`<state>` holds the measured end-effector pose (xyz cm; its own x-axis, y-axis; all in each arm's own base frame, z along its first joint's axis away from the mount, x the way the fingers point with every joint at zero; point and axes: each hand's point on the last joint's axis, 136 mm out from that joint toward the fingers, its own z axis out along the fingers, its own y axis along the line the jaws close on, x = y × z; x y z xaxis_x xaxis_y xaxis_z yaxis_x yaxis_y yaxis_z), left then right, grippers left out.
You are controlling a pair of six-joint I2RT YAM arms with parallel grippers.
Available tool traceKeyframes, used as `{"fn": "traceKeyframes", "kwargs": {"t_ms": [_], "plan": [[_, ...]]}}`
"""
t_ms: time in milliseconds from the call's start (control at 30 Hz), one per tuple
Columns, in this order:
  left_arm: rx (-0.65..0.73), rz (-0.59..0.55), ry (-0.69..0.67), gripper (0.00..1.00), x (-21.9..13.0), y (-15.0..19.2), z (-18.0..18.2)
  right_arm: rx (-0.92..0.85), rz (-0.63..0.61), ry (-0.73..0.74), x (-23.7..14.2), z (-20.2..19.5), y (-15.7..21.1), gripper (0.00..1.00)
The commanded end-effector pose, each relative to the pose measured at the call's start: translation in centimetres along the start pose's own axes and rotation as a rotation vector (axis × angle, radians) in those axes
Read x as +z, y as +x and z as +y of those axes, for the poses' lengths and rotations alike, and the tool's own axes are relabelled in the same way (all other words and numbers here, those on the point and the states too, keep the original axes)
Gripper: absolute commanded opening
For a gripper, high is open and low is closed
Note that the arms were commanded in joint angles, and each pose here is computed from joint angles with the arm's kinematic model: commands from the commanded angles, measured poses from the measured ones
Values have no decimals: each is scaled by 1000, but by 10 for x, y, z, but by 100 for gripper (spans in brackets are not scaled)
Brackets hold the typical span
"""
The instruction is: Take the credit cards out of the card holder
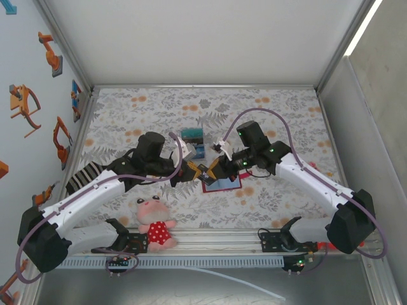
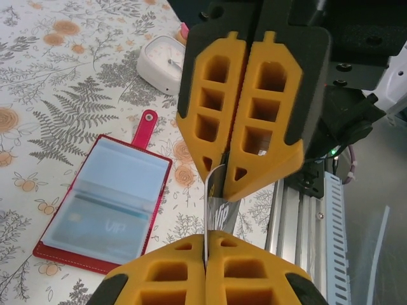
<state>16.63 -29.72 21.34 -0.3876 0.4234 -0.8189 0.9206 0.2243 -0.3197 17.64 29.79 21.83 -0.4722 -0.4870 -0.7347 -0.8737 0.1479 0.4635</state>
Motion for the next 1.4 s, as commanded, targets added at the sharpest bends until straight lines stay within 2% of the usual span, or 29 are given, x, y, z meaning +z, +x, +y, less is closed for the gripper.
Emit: {"fn": "traceKeyframes", "kwargs": {"t_ms": [0, 33, 100, 300, 500, 633, 867, 967, 1133, 1167, 1300, 1367], "plan": [[13, -31, -10, 0, -3, -8, 0, -38, -49, 20, -6, 5, -15, 27], [12, -42, -19, 0, -5, -9, 1, -34, -55, 31, -7, 4, -16, 36], [5, -69, -44, 0, -9, -12, 2, -30, -72, 54, -9, 1, -18, 42], [-16, -223, -170, 0, -33, -27, 10, 2, -174, 134, -19, -6, -24, 48], [-91, -470, -278, 0, -68, -48, 15, 24, -374, 122, -30, -1, -44, 56], [-146, -558, -214, 0, -76, -57, 5, 25, -470, 102, -34, -1, -58, 56], [-197, -584, -95, 0, -73, -66, -9, -12, -536, -35, -35, 17, -80, 55], [-206, -602, -70, 0, -73, -69, -12, -32, -541, -78, -35, 24, -85, 52], [-203, -620, -49, 0, -74, -74, -14, -49, -546, -124, -35, 30, -88, 41], [-204, -621, -48, 0, -73, -74, -14, -52, -545, -134, -35, 32, -88, 38], [-209, -617, -54, 0, -70, -74, -10, -58, -542, -156, -35, 35, -89, 13], [-209, -614, -56, 0, -69, -75, -10, -64, -538, -166, -35, 37, -88, 4]]}}
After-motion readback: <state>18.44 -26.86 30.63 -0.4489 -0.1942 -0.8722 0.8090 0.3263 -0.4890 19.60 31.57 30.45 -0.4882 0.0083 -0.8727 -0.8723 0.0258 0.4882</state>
